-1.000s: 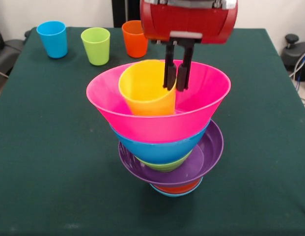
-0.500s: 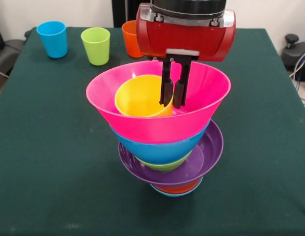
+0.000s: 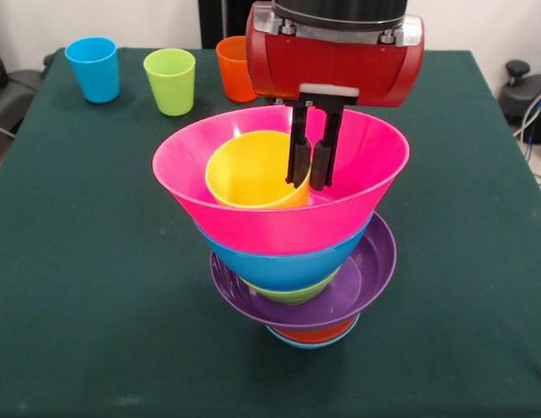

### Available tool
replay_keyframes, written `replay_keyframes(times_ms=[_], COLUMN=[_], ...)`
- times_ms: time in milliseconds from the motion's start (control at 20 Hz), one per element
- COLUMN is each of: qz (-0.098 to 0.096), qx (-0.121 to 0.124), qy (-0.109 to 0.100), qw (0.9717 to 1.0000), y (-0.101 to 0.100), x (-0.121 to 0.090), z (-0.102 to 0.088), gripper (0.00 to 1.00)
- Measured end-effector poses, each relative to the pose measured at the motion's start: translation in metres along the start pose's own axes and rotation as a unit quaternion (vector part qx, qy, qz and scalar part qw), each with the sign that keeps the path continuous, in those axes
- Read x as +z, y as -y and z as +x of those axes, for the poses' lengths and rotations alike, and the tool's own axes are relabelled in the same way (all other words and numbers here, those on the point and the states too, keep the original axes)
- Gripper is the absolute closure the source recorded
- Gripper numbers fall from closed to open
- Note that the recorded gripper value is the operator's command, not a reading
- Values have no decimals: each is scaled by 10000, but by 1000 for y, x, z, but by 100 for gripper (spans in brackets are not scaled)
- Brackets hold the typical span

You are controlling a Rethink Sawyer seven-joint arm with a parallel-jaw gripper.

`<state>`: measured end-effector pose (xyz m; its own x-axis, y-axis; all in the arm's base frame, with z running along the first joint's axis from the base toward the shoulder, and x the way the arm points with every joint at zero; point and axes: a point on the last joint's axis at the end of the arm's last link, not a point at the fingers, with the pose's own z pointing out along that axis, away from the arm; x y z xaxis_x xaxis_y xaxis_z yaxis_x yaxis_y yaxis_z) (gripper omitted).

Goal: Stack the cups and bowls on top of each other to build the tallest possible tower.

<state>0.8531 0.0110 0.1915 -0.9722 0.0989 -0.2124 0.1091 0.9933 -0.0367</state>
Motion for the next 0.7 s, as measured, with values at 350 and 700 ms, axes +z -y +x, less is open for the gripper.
replay_keyframes(times_ms=[350, 700], qz=[47, 114], qx=[-14, -15], qy=[38, -10], qw=[10000, 9999], y=[-5, -12], x=[-10, -27], z=[-7, -16], gripper=[100, 100])
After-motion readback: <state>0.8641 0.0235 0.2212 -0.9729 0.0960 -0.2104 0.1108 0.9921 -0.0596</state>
